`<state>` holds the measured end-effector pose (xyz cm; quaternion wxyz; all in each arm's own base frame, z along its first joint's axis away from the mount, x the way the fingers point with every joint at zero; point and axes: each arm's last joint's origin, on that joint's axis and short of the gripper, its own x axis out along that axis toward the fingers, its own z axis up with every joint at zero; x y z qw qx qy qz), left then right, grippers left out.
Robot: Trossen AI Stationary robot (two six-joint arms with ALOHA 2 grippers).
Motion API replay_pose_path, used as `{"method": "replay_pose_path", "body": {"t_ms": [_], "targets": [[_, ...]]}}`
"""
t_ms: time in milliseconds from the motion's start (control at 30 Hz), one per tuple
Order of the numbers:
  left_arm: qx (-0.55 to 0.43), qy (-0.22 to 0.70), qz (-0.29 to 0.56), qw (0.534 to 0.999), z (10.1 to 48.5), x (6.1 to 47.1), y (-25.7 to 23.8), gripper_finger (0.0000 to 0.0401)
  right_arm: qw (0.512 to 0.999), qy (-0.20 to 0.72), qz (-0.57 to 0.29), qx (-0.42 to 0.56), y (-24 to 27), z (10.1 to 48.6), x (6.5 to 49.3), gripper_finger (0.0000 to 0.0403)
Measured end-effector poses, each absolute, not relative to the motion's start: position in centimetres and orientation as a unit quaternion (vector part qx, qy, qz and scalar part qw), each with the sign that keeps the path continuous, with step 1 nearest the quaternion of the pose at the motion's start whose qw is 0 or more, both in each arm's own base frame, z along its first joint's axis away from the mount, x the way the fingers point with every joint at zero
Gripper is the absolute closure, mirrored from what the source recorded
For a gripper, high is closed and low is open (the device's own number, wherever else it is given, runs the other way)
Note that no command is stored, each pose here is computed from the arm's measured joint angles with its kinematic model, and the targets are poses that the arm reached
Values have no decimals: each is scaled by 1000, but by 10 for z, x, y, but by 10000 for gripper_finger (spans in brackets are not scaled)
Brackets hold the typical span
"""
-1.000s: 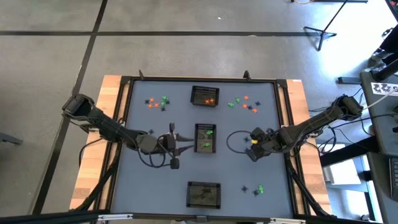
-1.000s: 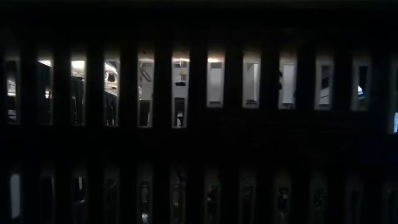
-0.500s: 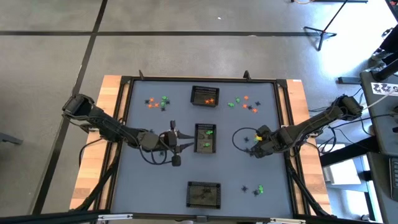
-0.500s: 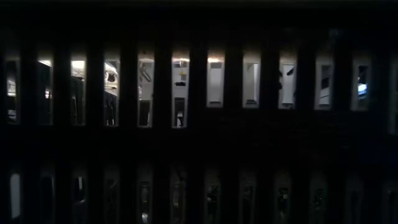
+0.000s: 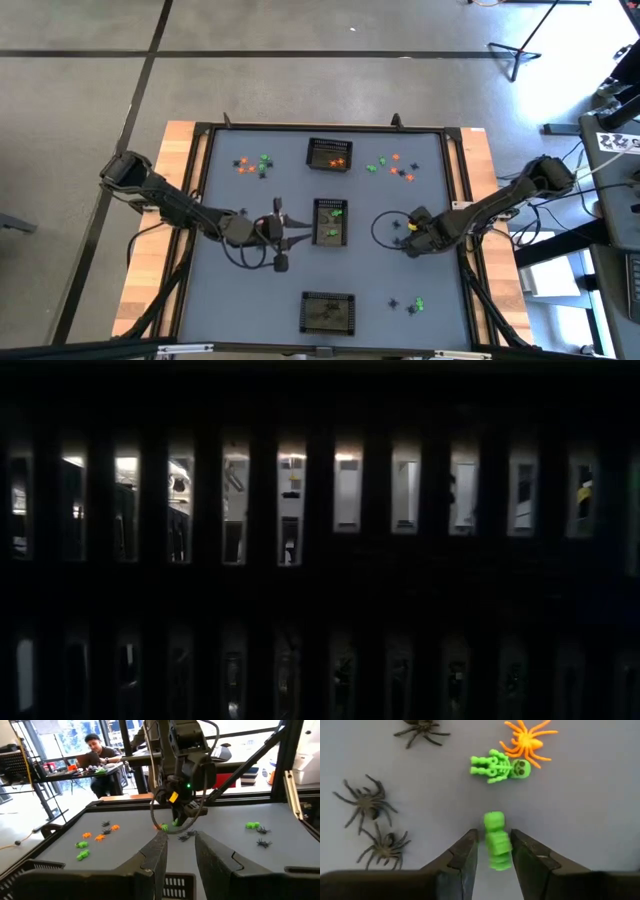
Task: Sort Halloween decoration
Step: Put the green skeleton toy into the center black bin
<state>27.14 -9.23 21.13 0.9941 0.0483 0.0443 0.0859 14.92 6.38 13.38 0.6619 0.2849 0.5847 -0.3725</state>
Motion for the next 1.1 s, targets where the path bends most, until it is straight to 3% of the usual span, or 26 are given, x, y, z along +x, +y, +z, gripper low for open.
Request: {"method": "replay_pose_path", "body": {"t_ms": [167,433,667,933,1100], "targets": [[50,47,78,995,211,270,-97,309,667,587,-365,277,64,134,149,292],[51,49,74,995,210,269,-100,309,685,593,-342,250,66,141,155,388],[51,49,75,995,210,269,-100,309,739,548,-311,238,74,170,178,351],[51,49,75,995,210,269,-100,309,830,442,-279,193,82,212,209,375],[51,49,75,995,210,269,-100,309,898,343,-222,163,85,228,234,363]]}}
